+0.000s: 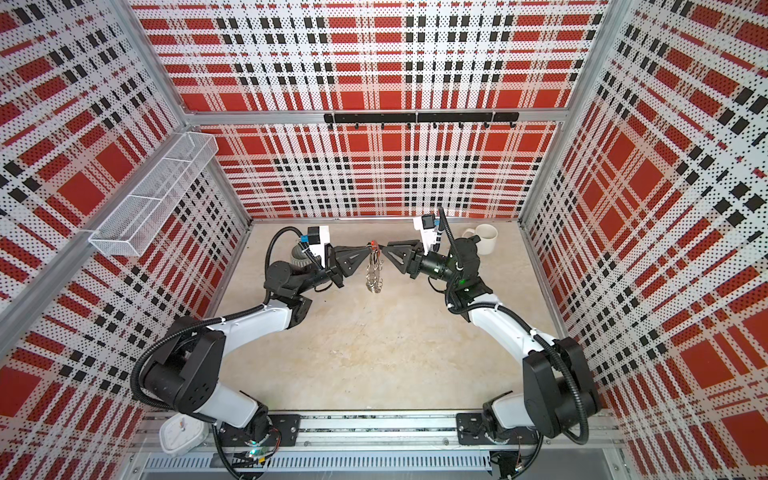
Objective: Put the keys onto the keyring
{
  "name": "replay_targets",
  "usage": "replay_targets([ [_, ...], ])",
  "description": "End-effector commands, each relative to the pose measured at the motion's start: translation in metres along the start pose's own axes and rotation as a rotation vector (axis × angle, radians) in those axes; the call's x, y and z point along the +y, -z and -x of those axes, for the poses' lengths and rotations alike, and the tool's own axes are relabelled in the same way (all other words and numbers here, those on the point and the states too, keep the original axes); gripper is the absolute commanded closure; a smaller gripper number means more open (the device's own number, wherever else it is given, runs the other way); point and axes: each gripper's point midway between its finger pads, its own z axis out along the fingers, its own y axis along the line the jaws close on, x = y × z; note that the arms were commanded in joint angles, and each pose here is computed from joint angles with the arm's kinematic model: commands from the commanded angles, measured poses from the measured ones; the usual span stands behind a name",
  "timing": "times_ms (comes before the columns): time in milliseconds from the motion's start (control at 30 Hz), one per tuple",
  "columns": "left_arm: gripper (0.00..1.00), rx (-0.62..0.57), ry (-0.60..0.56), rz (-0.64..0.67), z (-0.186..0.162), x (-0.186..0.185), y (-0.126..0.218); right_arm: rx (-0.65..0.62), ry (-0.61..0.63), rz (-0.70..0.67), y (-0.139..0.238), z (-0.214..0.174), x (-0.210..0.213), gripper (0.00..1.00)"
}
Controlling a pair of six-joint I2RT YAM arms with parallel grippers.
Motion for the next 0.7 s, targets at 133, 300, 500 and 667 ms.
replay_targets([
  [133, 1.00, -0.048, -0.009, -0.029, 0.007, -0.008, 0.000, -0.021, 0.042, 0.053, -0.004, 0.011, 0.017, 0.60],
  [300, 1.00, -0.037, 0.006, -0.042, 0.003, -0.009, -0.003, -0.021, 0.062, 0.083, -0.007, 0.015, 0.027, 0.61],
  [500, 1.00, -0.040, 0.015, -0.041, 0.003, -0.009, -0.004, -0.022, 0.075, 0.102, -0.007, 0.017, 0.036, 0.64],
  [667, 1.00, -0.036, 0.023, -0.038, 0.001, -0.008, -0.003, -0.022, 0.092, 0.077, -0.005, 0.017, 0.035, 0.66],
])
